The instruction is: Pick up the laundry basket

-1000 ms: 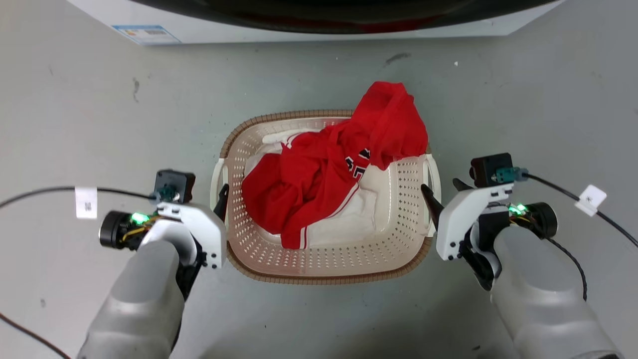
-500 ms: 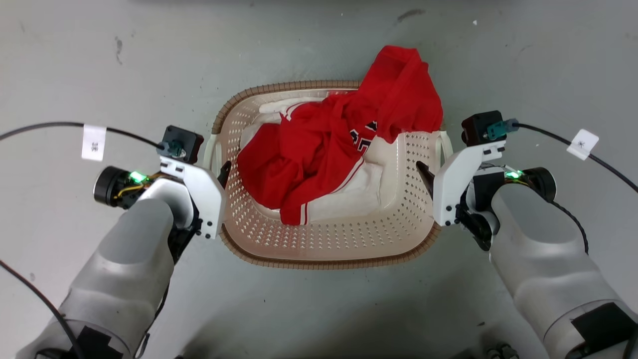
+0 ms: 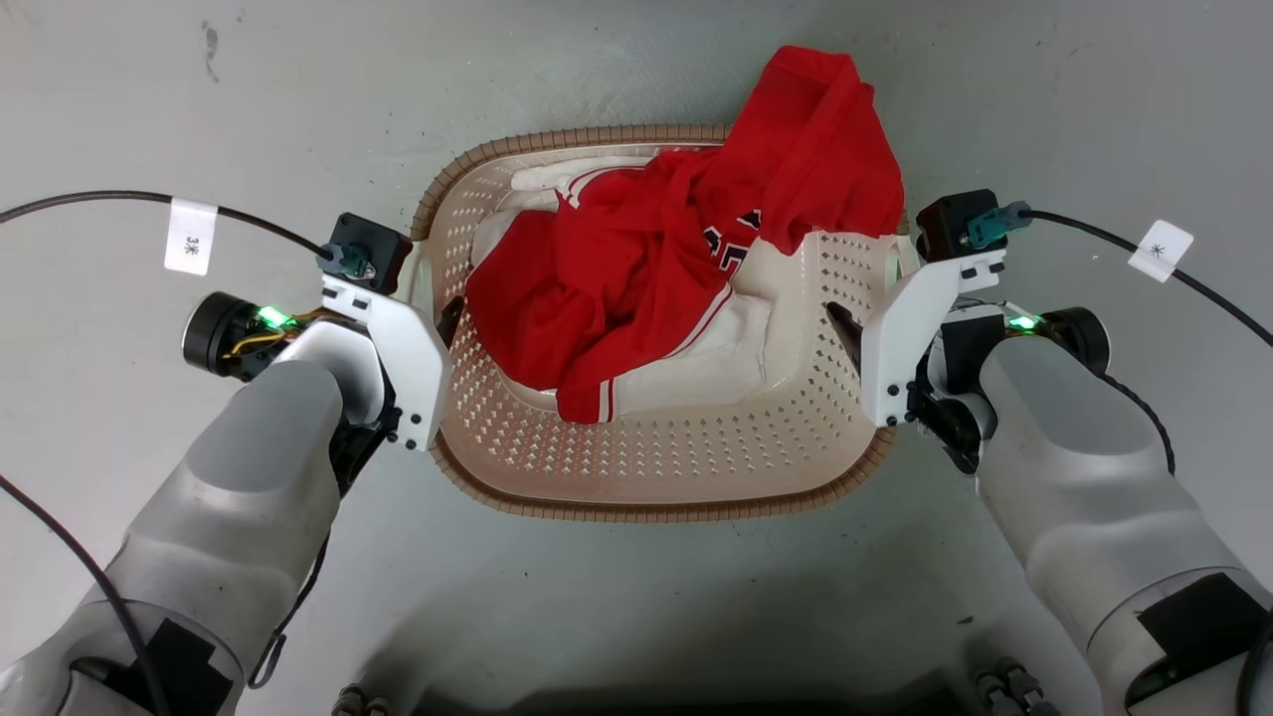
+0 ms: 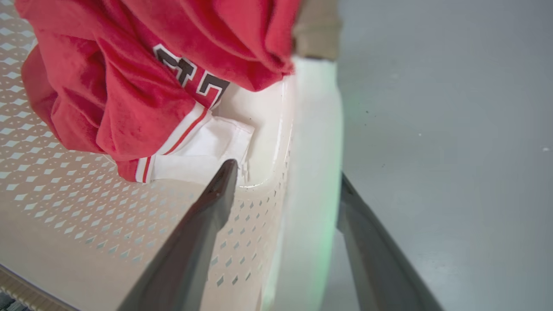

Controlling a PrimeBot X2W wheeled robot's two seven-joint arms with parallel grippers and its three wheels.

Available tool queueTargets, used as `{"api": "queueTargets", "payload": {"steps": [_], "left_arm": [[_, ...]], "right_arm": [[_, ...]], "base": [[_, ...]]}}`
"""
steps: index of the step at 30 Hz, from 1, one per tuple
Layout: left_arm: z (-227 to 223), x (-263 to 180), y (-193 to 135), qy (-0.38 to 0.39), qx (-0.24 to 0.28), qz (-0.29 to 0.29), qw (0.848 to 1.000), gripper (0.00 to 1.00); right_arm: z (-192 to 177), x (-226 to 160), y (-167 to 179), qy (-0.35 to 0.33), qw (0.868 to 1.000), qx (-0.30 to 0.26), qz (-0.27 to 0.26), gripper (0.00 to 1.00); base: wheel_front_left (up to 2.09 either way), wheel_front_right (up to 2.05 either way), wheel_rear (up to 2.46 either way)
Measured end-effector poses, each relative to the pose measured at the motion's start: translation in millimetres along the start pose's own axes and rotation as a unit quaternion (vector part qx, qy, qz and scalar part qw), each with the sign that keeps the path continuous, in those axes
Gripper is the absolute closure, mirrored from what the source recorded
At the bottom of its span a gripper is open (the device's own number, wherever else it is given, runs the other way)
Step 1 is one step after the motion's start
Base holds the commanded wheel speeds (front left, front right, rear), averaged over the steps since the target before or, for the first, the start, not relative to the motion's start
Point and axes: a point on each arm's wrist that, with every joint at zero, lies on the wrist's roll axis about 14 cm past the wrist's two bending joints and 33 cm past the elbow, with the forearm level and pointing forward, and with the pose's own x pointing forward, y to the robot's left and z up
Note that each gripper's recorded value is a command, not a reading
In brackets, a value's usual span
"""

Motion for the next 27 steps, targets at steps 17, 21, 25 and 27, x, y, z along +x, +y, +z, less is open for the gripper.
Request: {"api": "queueTargets", "payload": {"steps": [17,21,25,27], "left_arm": [[0,-3,-14,0.006,-0.033,-0.024,0.999,1.0],[5,-14,-19,0.011,-0.036,-0.03,0.999,1.0],[11,-32,-25,0.019,-0.039,-0.039,0.998,1.0],[14,-44,-28,0.025,-0.041,-0.044,0.998,1.0]], "right_arm": [[-1,-2,2,0.007,1.0,-0.009,-0.001,1.0],[2,-15,2,0.018,1.0,-0.017,-0.006,1.0],[5,-33,4,0.039,0.999,-0.027,-0.012,1.0],[5,-44,4,0.053,0.998,-0.033,-0.016,1.0]], "base": [[0.0,0.0,0.0],[0.0,0.0,0.0],[0.0,0.0,0.0],[0.0,0.0,0.0]]}}
